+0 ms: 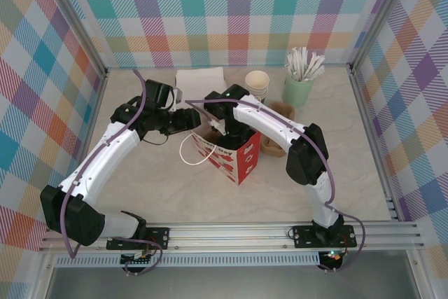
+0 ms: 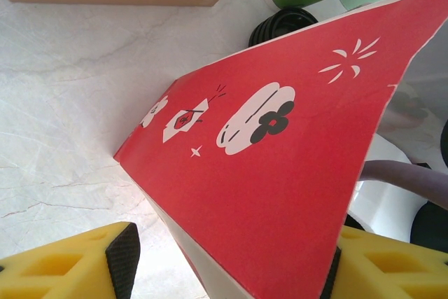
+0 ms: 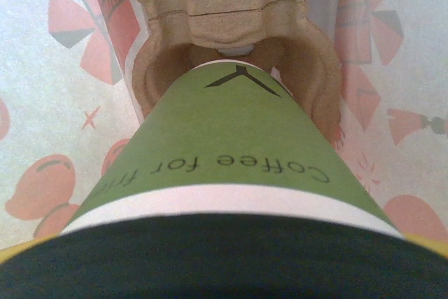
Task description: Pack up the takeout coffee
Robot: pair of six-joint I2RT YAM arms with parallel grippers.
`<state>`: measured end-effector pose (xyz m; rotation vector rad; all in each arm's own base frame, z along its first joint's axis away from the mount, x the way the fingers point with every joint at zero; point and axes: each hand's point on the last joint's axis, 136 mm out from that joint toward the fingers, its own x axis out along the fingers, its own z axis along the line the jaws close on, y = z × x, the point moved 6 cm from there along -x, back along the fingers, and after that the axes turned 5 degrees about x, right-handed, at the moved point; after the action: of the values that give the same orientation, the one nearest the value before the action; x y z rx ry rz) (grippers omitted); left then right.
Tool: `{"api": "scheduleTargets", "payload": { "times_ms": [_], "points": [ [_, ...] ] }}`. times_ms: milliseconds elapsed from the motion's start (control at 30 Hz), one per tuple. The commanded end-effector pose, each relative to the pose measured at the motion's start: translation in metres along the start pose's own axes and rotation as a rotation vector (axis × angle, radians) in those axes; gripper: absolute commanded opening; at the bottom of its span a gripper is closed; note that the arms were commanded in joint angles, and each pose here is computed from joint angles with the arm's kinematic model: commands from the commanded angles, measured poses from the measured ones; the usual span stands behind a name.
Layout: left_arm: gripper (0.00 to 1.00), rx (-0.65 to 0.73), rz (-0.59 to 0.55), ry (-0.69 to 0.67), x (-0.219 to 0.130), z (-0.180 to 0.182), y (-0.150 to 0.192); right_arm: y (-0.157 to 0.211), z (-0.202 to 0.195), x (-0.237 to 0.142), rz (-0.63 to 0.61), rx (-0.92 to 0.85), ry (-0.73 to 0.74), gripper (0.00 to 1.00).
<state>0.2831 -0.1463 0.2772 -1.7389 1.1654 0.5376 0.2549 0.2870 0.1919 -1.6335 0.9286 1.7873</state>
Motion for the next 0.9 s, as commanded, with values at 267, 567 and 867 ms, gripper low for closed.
{"api": "scheduleTargets", "payload": {
  "times_ms": [267,567,867],
  "points": [
    [0.66,0.022,-0.011,0.002,-0.0051,-0.0025,-0.0038,0.0087,-0.0012,-0.0192,-0.016,0.01,-0.005,0.77],
    [0.66,0.02,-0.011,0.0,-0.0041,-0.002,-0.0044,0.0103,-0.0013,-0.0231,-0.014,0.01,-0.004,0.77],
    [0.67,0.023,-0.012,0.004,-0.0049,-0.0031,-0.0049,0.0101,-0.0013,-0.018,0.005,0.009,-0.003,0.77]
  ]
}}
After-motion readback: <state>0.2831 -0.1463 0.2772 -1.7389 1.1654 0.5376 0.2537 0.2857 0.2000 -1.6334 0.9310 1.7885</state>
